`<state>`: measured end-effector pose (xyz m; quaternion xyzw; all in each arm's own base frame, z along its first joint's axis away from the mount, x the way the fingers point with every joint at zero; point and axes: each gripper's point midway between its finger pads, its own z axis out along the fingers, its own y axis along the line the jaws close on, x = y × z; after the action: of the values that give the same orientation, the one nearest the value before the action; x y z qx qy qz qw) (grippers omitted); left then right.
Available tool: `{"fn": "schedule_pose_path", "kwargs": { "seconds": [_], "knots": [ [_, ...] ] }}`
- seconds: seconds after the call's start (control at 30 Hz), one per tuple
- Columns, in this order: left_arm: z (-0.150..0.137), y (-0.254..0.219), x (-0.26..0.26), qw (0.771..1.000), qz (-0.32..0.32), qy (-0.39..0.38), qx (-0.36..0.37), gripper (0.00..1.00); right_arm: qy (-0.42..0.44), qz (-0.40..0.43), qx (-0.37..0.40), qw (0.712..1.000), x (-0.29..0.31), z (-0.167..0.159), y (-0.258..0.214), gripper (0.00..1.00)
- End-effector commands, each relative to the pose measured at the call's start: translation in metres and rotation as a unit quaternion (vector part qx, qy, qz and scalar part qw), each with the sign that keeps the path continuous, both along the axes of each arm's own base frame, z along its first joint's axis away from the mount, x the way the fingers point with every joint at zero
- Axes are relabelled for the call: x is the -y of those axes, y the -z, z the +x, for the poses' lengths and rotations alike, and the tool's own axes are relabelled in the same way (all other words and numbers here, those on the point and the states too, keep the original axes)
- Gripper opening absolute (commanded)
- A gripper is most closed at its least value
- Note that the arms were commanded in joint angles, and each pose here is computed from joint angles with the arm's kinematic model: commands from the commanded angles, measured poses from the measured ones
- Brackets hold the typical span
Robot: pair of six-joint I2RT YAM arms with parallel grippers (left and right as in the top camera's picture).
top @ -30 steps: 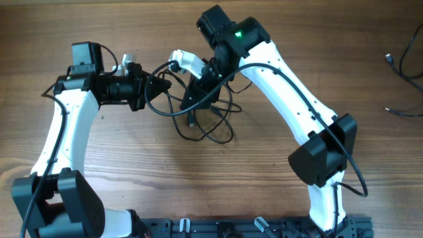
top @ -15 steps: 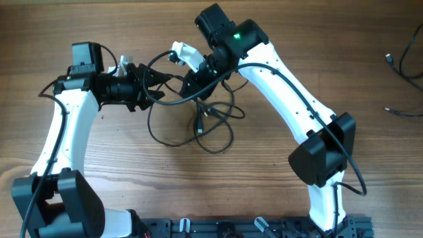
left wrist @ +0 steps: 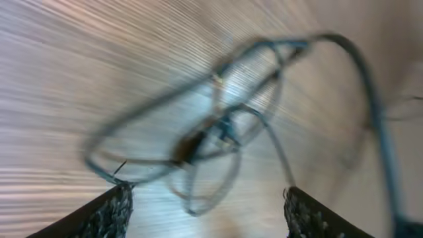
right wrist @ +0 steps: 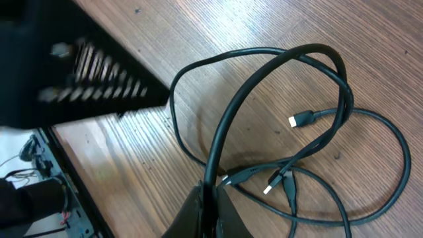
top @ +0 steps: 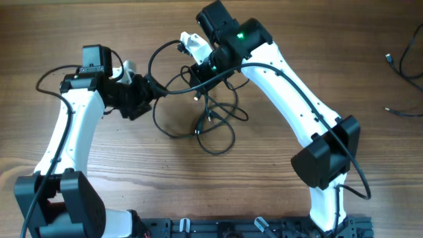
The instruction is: Untangle cables
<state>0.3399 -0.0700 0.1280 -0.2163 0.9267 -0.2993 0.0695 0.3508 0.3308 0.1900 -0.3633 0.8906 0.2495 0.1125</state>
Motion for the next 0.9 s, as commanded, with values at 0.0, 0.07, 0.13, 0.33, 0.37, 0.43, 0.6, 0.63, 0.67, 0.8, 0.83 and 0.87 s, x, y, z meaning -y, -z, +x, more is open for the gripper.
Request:
{"fn": "schedule_pose_path", "kwargs": {
  "seconds": [0.0, 0.07, 0.13, 0.33, 0.37, 0.43, 0.6, 0.63, 0.67, 0.8, 0.83, 0.87],
  "knots": [
    [0.004, 0.017, -0.035, 0.991, 0.126, 0.032, 0.023, 0.75, -0.001, 0.007, 0.023, 1.000, 0.005, 0.000, -0.020, 0.04],
    [0.004, 0.018, -0.036, 0.990, 0.132, 0.049, 0.030, 0.75, -0.002, 0.008, 0.022, 1.000, 0.005, -0.001, -0.021, 0.04],
    [0.004, 0.024, -0.036, 0.988, 0.136, 0.068, 0.029, 0.74, -0.009, 0.016, 0.022, 1.000, 0.003, -0.003, -0.024, 0.04],
    [0.001, 0.059, -0.034, 0.986, 0.132, 0.103, -0.010, 0.68, -0.035, 0.076, 0.009, 0.996, 0.007, -0.015, -0.052, 0.04],
    [0.000, 0.064, -0.034, 0.986, 0.131, 0.104, -0.017, 0.68, -0.037, 0.086, 0.005, 0.996, 0.007, -0.016, -0.056, 0.04],
    [0.000, 0.073, -0.033, 0.986, 0.124, 0.106, -0.029, 0.66, -0.051, 0.126, -0.008, 0.991, 0.010, -0.022, -0.071, 0.04],
    [0.008, 0.081, -0.018, 0.991, 0.077, 0.111, -0.022, 0.54, -0.059, 0.159, -0.011, 0.986, 0.012, -0.028, -0.090, 0.04],
    [0.009, 0.083, -0.017, 0.991, 0.073, 0.112, -0.021, 0.53, -0.062, 0.163, -0.011, 0.985, 0.012, -0.030, -0.093, 0.04],
    [0.010, 0.085, -0.016, 0.991, 0.073, 0.112, -0.022, 0.48, -0.068, 0.169, -0.009, 0.983, 0.012, -0.034, -0.098, 0.04],
    [0.020, 0.097, -0.004, 0.992, 0.076, 0.103, -0.023, 0.41, -0.077, 0.187, 0.003, 0.979, 0.014, -0.043, -0.117, 0.04],
    [0.023, 0.104, -0.003, 0.992, 0.088, 0.085, -0.032, 0.40, -0.081, 0.197, 0.006, 0.977, 0.014, -0.048, -0.125, 0.04],
    [0.024, 0.110, -0.006, 0.991, 0.105, 0.068, -0.044, 0.39, -0.084, 0.202, 0.011, 0.976, 0.015, -0.051, -0.131, 0.04]
  ]
}}
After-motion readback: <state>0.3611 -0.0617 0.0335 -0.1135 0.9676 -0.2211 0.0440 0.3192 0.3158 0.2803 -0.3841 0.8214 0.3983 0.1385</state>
